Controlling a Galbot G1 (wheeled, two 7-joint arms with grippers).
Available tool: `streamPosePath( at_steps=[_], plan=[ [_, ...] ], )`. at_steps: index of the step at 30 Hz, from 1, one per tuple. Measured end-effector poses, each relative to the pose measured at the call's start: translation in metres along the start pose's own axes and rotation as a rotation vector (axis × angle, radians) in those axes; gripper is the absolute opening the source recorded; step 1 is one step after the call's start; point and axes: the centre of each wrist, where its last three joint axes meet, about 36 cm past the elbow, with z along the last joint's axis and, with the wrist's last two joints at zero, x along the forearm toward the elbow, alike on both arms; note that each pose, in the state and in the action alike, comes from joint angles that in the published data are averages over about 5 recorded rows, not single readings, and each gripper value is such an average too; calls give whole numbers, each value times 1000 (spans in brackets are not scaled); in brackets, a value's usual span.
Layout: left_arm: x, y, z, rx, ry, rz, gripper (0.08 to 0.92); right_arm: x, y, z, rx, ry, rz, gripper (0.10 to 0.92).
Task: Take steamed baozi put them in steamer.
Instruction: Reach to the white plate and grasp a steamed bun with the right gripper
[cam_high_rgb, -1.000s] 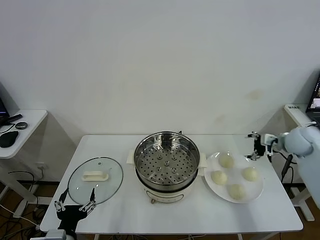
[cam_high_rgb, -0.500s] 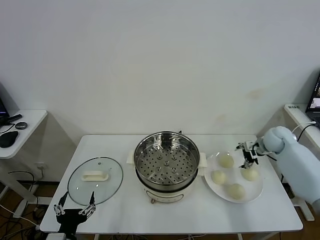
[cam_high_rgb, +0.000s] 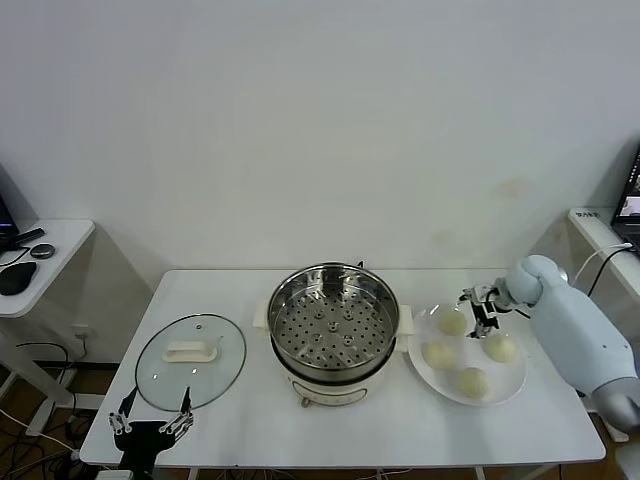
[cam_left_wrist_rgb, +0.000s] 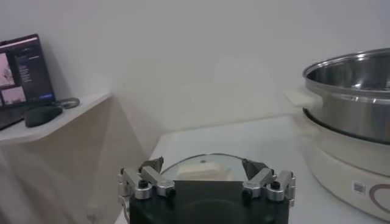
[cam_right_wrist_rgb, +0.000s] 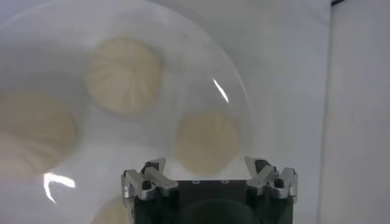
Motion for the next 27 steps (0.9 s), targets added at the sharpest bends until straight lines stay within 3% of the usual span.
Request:
streamPosePath(
  at_steps=[20,27],
  plan=[
    [0,-1,2,1,6,2,823,-16,-3,-6,-8,1,-13,812],
    [-1,-2,2,0,7,4,823,-17,-2,-4,-18,-1,-14,737]
  ],
)
